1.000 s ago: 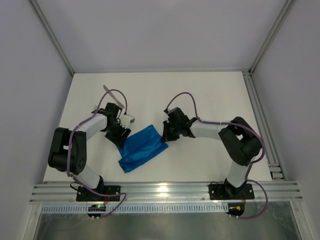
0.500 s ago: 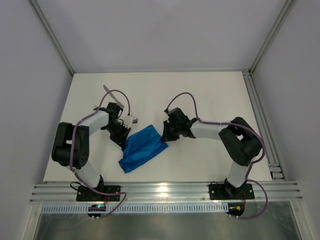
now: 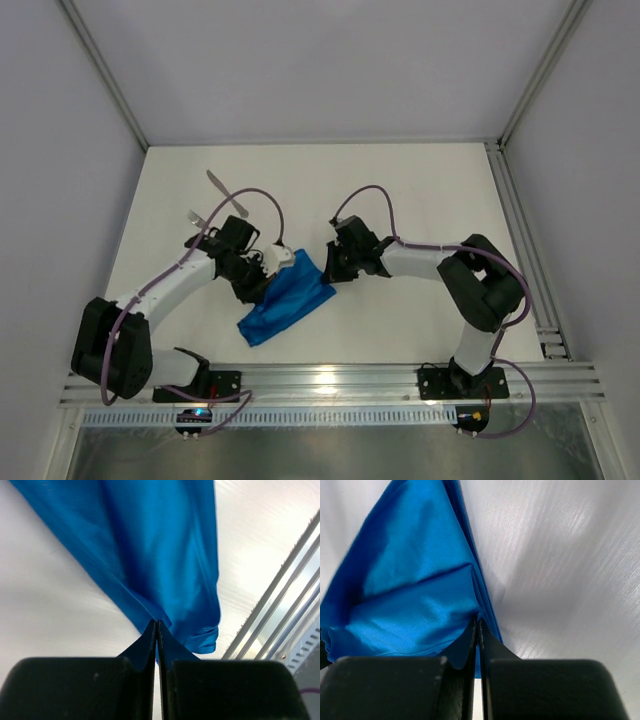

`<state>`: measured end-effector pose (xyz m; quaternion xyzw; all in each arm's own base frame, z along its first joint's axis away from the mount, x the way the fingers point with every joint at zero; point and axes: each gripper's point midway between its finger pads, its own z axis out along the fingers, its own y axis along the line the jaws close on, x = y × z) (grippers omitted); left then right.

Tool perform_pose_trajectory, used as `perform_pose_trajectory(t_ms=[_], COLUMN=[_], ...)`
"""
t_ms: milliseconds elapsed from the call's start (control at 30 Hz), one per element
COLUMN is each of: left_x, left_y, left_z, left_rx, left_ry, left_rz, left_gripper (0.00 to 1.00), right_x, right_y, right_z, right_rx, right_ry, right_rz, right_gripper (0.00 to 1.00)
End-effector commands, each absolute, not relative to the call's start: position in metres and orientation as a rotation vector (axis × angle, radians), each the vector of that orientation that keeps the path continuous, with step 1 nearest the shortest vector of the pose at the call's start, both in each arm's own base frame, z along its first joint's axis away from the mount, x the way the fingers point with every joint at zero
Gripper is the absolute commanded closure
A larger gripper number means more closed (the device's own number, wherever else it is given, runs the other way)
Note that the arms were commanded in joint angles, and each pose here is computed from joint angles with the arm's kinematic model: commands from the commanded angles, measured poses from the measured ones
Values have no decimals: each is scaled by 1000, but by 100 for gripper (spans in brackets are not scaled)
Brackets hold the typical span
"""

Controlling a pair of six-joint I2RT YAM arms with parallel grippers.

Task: Fold the napkin into a case and place the utensils inside
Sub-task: Fold the 2/3-rectangle-folded napkin at the center of the board, then smooth out the smaller rectangle-folded napkin at the center of the board.

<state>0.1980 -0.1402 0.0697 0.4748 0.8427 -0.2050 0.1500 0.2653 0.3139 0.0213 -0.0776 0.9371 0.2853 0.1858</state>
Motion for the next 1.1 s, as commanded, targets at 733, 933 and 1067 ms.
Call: perform_pose_trajectory(t_ms=[733,933,1067], left_x=[106,116,117], left_y=[-146,-150,-149], left_z=[31,24,23], left_rx=[2009,1988,1989], left_ry=[2151,2172,2173], left_rz=[-619,-568,-557], left_gripper=[100,100,100], right_x=[263,262,263], right_y=[311,318,316], right_z=[7,17,32], right_rx=[-60,-93,-135], right_ry=[2627,2598,2577], right_rz=[809,873,868], right_gripper=[96,96,87])
